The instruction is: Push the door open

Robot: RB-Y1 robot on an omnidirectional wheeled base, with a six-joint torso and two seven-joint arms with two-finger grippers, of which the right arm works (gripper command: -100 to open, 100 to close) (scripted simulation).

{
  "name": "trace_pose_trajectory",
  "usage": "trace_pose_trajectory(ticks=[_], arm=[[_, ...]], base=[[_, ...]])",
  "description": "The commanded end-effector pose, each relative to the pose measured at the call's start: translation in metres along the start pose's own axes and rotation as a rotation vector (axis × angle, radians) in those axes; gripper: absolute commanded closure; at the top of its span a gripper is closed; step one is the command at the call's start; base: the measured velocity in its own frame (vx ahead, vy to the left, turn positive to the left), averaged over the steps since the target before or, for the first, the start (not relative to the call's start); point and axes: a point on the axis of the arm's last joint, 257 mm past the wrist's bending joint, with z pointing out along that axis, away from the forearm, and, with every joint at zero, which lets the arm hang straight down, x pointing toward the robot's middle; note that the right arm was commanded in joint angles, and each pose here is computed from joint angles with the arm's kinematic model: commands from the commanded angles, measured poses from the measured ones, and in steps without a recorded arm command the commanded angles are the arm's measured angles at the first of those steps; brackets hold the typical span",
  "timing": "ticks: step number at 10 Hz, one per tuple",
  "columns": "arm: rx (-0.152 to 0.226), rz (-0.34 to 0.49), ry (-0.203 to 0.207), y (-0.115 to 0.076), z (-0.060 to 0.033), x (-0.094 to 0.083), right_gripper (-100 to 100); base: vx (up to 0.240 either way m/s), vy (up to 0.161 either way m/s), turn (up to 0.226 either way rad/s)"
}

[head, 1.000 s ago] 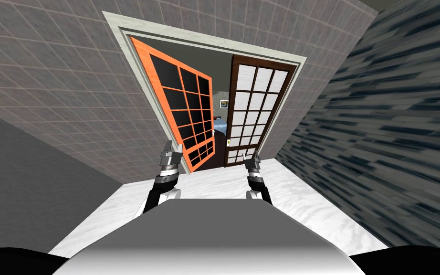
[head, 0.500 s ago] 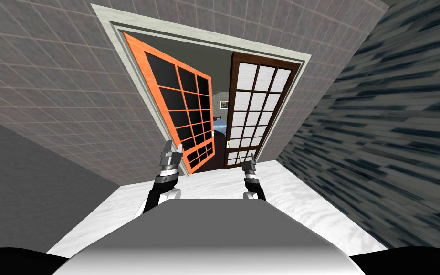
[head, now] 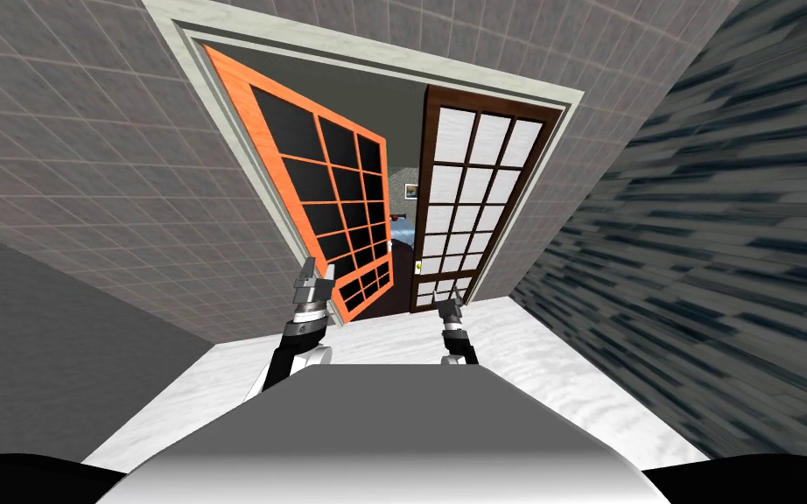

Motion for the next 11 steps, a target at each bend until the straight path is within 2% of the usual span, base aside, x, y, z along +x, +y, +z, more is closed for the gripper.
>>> trace_pose_trajectory(ticks=[1,11], arm=[[0.019,0.048,-0.01,-0.013,-0.0052,-0.005,-100],[0.124,0.312,-0.086,-0.09,-0.038,-0.03,-100]], base=[[0.089,-0.045,0.019],[0.098,-0.041,0.017]])
